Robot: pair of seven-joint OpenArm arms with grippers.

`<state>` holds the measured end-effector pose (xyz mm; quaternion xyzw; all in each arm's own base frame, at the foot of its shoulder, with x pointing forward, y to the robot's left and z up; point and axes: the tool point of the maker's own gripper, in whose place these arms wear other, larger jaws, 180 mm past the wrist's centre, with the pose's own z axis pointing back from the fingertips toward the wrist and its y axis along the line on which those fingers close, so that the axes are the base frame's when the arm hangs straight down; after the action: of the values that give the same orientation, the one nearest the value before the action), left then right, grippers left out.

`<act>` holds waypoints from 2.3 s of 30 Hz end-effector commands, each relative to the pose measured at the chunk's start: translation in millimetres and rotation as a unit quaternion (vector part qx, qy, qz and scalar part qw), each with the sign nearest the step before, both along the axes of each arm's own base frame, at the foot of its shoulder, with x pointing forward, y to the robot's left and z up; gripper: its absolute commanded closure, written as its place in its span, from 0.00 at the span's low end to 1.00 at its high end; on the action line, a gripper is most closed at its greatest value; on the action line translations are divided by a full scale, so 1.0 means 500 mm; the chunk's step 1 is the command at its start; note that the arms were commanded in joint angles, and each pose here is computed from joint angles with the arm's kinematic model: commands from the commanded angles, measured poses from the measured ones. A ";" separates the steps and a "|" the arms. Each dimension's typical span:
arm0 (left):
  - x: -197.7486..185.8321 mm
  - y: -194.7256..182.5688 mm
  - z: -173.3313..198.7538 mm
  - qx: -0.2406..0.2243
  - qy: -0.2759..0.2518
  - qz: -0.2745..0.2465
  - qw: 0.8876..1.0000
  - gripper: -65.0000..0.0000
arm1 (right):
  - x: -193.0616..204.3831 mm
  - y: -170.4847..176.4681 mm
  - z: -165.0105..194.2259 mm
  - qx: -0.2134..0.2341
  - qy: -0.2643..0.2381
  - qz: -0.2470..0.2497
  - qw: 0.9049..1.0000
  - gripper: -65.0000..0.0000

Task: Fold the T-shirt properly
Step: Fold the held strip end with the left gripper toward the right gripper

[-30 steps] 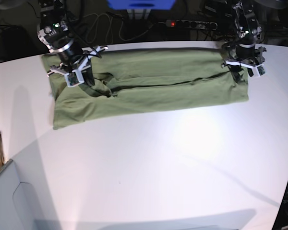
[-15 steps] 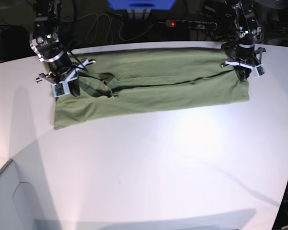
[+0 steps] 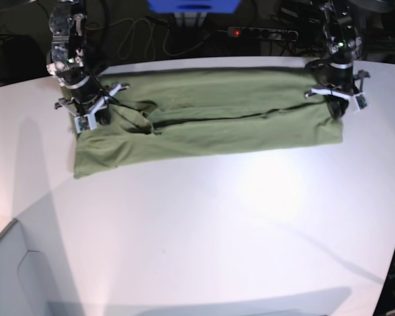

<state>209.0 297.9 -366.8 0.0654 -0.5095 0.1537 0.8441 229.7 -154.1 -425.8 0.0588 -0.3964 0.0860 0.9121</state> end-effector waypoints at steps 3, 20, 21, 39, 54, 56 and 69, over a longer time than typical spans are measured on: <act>0.028 -0.049 0.080 0.010 -0.057 -0.034 0.998 1.00 | 0.007 -0.005 0.008 -0.004 -0.006 0.002 1.000 1.00; 0.027 -0.489 0.082 -0.095 -0.060 -0.284 0.952 1.00 | 0.002 -0.005 0.005 -0.004 -0.003 0.002 1.000 1.00; 0.024 -0.508 0.073 -0.095 -0.056 -0.294 0.949 1.00 | 0.002 -0.003 0.005 -0.004 -0.003 0.003 1.000 1.00; 0.059 -0.650 0.055 -0.113 -0.062 -0.346 0.929 1.00 | -0.003 -0.004 0.002 -0.005 0.002 0.003 1.000 1.00; 0.040 -0.696 0.014 -0.120 -0.007 -0.381 0.917 0.87 | -0.003 -0.004 0.002 -0.006 0.002 0.003 1.000 1.00; 0.040 -0.703 0.019 -0.124 0.000 -0.382 0.916 0.72 | -0.002 -0.003 0.004 -0.006 0.000 0.004 1.000 1.00; 0.066 -0.616 0.146 -0.086 -0.081 -0.360 0.925 0.51 | -0.005 -0.002 0.066 -0.010 -0.036 0.041 0.998 0.69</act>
<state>240.9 -9.3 -304.0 -0.2038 -0.5364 -0.1169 0.8106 215.8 -154.4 -408.4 0.0624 -0.3958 0.1257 0.9075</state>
